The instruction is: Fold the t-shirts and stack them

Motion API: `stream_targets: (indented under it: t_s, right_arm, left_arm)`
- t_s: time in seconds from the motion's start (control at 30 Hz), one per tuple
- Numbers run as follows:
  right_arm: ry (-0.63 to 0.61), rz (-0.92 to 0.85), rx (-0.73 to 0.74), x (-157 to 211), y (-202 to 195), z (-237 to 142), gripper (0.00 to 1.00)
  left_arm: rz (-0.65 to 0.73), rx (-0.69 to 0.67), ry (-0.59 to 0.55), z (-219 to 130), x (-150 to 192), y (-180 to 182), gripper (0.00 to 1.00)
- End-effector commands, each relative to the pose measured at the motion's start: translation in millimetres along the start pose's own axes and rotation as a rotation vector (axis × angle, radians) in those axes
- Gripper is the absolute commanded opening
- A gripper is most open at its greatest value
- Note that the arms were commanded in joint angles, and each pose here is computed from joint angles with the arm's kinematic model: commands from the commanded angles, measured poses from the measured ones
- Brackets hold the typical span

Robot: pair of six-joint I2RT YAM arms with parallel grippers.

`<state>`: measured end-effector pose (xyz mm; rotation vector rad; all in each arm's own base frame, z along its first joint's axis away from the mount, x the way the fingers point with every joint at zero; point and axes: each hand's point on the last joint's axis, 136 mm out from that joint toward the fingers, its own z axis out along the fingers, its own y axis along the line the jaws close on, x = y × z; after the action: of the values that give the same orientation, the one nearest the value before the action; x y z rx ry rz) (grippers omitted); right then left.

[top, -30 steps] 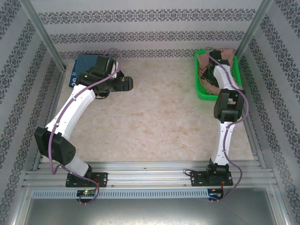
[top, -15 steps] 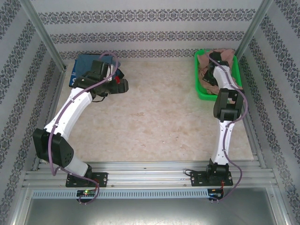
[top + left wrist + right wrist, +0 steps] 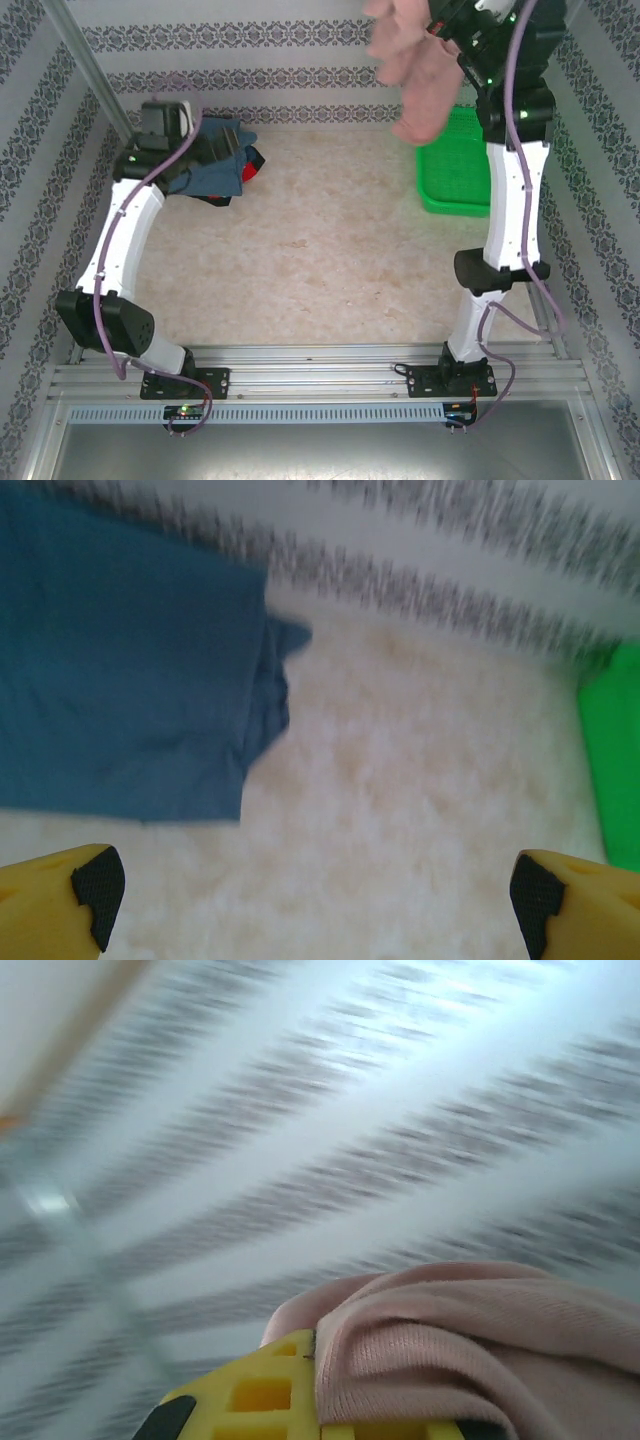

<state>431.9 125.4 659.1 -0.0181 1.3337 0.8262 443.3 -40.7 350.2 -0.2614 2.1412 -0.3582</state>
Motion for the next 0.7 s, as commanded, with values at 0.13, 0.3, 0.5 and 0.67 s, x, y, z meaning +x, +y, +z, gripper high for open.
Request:
stream_targets:
  t_s: [0.13,0.3,0.5,0.67]
  right_arm:
    - [0.403,0.235,-0.241,109,53,8,0.00]
    - [0.749,0.276,-0.015,263,-19,-9,0.00]
    - [1.037,0.436,0.194,433,-109,-54,0.00]
    - [1.271,0.523,0.164,508,-106,-82,0.17]
  left_arm:
    - [-0.007,-0.050,-0.256,-54,-91,7,1.00]
    - [-0.015,-0.097,-0.204,-47,-65,22,1.00]
    - [0.038,-0.025,-0.031,-4,15,12,1.00]
    - [0.096,0.117,0.075,16,75,-18,1.00]
